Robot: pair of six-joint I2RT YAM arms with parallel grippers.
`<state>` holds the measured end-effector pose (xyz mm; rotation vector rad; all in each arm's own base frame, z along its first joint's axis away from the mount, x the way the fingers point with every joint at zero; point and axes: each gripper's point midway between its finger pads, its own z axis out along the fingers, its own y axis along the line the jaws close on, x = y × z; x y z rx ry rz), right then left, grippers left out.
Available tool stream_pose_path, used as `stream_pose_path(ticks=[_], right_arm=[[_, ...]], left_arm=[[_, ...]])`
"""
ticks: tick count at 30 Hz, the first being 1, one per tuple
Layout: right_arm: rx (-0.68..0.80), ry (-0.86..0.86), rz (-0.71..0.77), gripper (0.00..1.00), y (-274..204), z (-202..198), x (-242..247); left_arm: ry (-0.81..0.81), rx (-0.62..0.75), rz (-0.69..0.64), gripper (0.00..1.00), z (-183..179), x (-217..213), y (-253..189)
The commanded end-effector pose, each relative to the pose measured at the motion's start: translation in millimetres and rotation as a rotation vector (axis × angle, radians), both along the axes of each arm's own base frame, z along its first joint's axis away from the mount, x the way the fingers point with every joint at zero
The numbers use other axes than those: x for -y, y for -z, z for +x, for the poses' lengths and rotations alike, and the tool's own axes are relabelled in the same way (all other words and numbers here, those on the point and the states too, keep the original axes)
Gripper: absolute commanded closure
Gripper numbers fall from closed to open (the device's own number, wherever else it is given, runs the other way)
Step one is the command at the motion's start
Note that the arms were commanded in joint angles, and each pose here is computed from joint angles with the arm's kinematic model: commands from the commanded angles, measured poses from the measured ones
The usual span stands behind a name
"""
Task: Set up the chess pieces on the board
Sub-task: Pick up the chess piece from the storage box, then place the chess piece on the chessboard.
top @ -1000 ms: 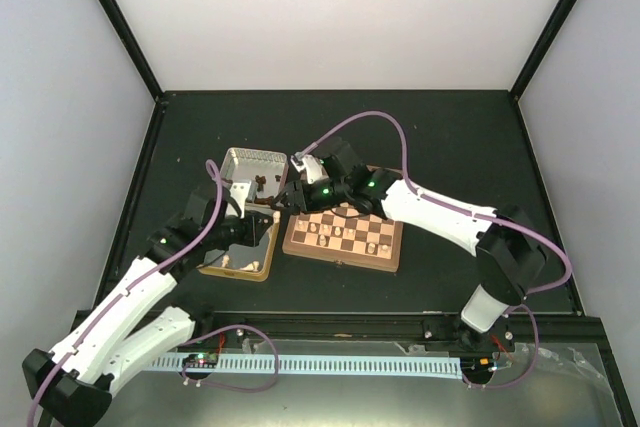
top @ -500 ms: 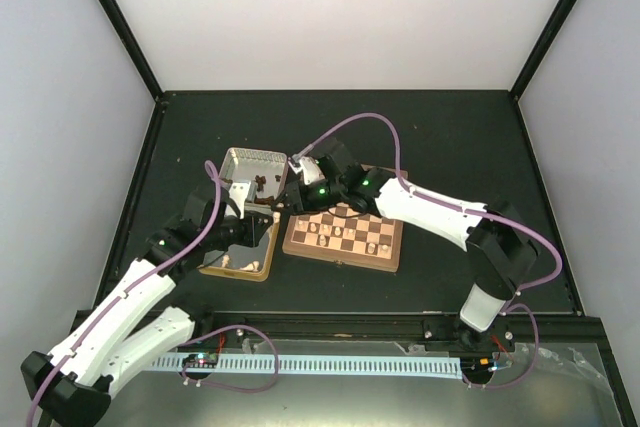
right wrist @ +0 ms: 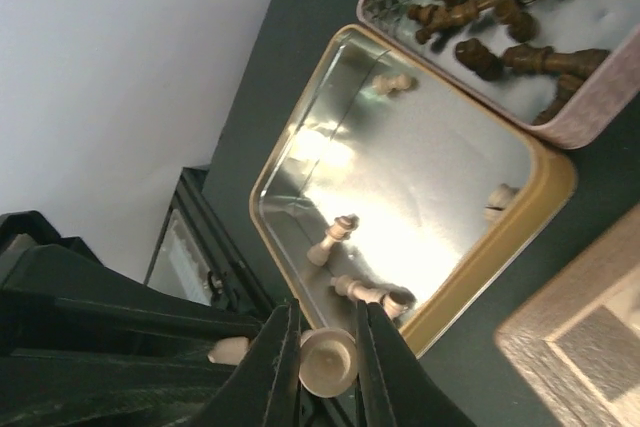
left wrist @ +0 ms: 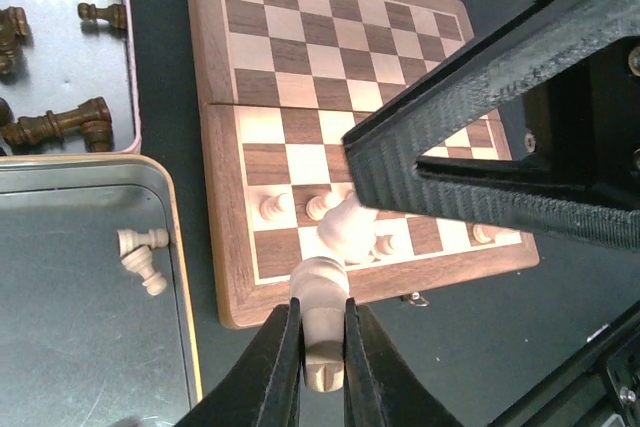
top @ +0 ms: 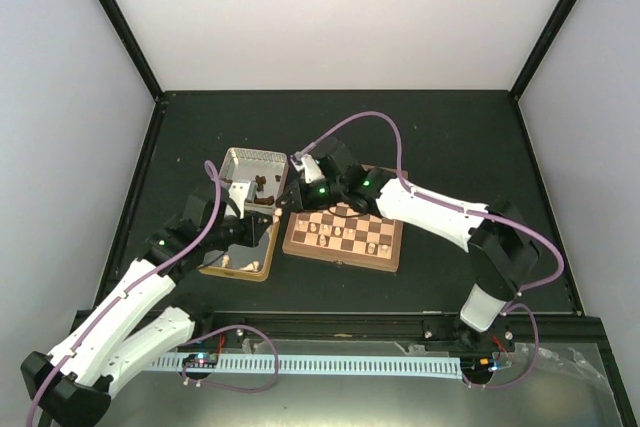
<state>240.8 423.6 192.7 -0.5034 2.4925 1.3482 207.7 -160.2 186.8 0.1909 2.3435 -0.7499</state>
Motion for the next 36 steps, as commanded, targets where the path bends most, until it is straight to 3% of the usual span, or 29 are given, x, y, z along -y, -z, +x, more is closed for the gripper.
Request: stream_pose_path(ticks=[1,10,15,27,36], right_arm=[[0.125,0.116,-0.067,0.92,-6,16,22],[0.44,0.479,-0.484,0.92,-5,56,140],[0.497,0.557,-0.688,0.92,20,55,192],[0.349,0.435,-0.745,0.92,93,17,205],[0.424,0.342,-0.628,0.92,67,13,175]], left_arm=[[-0.025,0.057,0.003,0.96,6,-3,-18],[-0.12,0.013,0.091,0.95,16,-19,-5],[-0.098,-0.01,0.082,0.95,17,-12,-1],[-0.056,-0.052,0.064,0.95,16,-2,8],[-0.124,-0.061,0.072,0.95,20,-10,7]])
